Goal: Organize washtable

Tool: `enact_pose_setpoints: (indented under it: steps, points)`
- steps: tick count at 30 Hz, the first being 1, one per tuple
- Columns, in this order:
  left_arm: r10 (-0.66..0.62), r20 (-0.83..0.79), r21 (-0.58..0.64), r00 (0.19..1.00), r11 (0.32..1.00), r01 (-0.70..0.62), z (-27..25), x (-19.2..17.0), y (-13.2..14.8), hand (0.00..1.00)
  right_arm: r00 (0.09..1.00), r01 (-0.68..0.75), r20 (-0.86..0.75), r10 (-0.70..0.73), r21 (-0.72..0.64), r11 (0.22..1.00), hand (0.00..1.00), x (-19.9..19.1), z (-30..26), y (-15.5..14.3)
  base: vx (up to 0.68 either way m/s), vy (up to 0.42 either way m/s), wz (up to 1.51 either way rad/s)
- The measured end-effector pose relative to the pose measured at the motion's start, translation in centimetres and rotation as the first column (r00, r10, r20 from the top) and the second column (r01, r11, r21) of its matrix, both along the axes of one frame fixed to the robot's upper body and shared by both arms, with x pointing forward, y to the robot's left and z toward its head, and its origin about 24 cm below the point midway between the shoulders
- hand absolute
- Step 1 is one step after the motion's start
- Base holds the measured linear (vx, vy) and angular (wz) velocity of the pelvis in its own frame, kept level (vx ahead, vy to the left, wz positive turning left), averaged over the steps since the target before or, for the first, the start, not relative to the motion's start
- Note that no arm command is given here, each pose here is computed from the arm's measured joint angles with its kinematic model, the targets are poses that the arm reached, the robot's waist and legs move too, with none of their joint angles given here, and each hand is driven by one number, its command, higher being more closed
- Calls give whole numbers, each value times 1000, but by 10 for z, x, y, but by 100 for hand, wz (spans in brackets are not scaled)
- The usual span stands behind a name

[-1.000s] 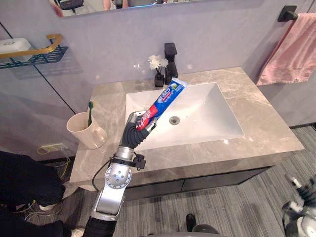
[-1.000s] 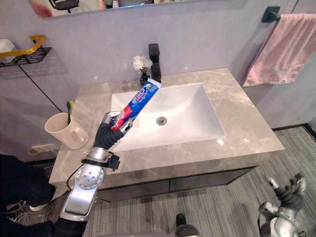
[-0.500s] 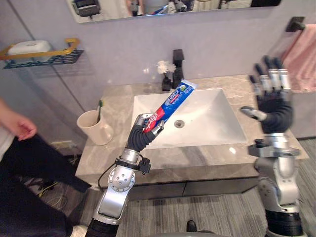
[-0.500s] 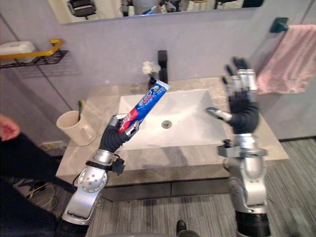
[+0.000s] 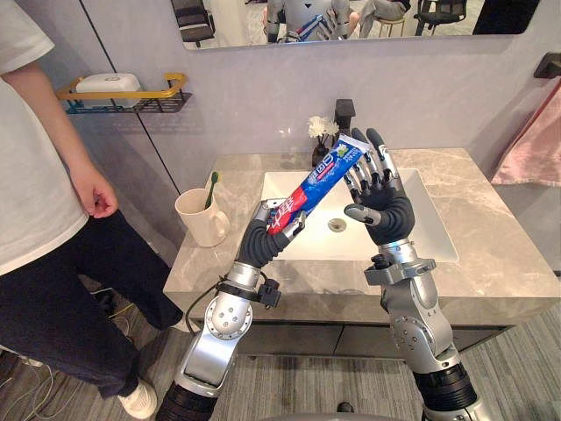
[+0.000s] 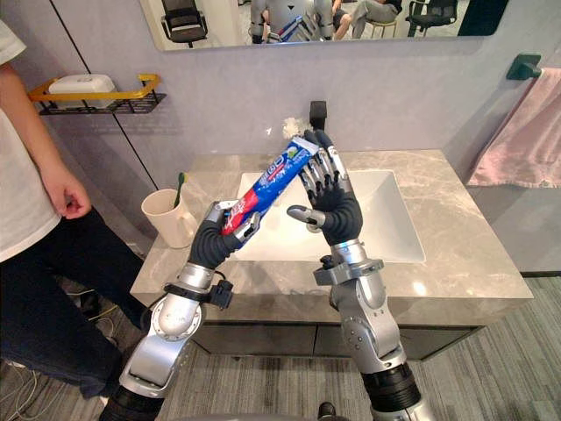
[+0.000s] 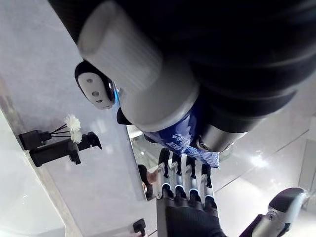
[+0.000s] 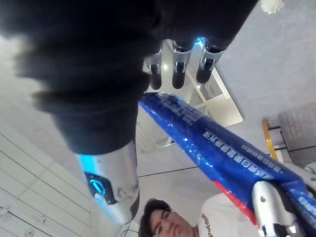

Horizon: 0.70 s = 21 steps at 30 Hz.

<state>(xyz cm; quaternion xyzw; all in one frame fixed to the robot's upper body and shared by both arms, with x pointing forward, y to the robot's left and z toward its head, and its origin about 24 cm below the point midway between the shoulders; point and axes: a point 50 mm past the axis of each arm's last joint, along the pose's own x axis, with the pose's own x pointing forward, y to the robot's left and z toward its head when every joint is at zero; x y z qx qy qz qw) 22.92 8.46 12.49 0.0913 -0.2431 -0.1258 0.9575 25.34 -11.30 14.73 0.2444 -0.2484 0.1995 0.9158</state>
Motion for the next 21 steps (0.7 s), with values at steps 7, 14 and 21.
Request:
enact_pose_setpoints:
  steps: [7,14,21]
  points:
    - [3,-35,-5,999,1000,-4,-7,3,-2,100,1000,23,-21,-22,24,999,0,1,-2,-1,0,0,0]
    - [-39,-44,-2,998,999,39,-9,-1,-12,100,997,30,-66,-26,56,998,0,5,-9,4,0,0,0]
    - [-101,-66,10,993,995,102,-15,-3,-26,100,997,16,-82,-9,86,996,0,5,-11,5,-11,-2,4]
